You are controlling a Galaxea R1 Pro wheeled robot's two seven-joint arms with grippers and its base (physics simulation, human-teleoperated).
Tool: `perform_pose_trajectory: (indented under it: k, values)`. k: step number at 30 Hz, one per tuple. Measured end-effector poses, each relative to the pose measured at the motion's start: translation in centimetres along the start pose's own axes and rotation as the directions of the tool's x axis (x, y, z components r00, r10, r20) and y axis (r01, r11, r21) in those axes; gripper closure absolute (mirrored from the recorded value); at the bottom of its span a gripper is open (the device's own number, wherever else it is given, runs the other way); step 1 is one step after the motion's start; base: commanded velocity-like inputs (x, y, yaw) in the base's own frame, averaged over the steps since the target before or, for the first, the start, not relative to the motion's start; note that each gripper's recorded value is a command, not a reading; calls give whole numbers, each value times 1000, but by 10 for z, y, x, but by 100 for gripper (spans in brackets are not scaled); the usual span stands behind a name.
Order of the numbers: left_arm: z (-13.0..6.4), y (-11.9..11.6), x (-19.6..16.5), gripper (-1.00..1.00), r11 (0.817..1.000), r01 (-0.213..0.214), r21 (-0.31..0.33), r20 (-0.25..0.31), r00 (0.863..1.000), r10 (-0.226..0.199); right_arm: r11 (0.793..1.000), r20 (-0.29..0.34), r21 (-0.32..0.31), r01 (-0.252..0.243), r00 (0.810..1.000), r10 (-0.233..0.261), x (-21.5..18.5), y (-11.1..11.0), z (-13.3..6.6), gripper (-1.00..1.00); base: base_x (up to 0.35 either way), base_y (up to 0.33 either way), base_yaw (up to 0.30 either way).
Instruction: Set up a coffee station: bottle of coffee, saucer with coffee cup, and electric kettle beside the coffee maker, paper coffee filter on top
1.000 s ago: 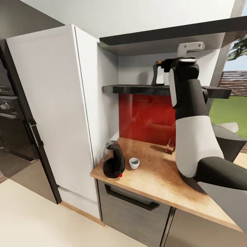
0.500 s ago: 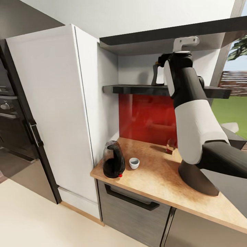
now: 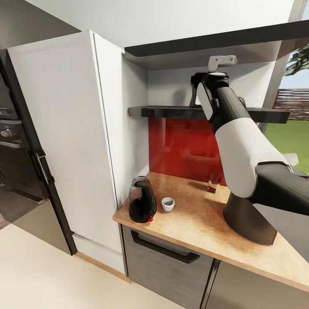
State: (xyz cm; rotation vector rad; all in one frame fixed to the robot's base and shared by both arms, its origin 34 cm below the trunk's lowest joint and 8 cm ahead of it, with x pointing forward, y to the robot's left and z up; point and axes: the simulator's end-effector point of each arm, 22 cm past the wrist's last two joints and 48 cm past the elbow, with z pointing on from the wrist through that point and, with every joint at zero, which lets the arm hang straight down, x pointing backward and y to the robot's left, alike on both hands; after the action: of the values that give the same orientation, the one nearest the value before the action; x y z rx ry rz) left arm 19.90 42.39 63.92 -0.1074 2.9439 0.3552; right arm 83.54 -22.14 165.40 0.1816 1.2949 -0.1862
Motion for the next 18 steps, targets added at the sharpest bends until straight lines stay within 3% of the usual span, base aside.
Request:
perform_pose_trajectory:
  k: [18]
  values:
    - [-2, 6, 26, -100, 1000, -10, -6, -35, 999, 10, 1000, 59, -6, -21, 998, 21, -1, 4, 4, -100, 10, 9, 0]
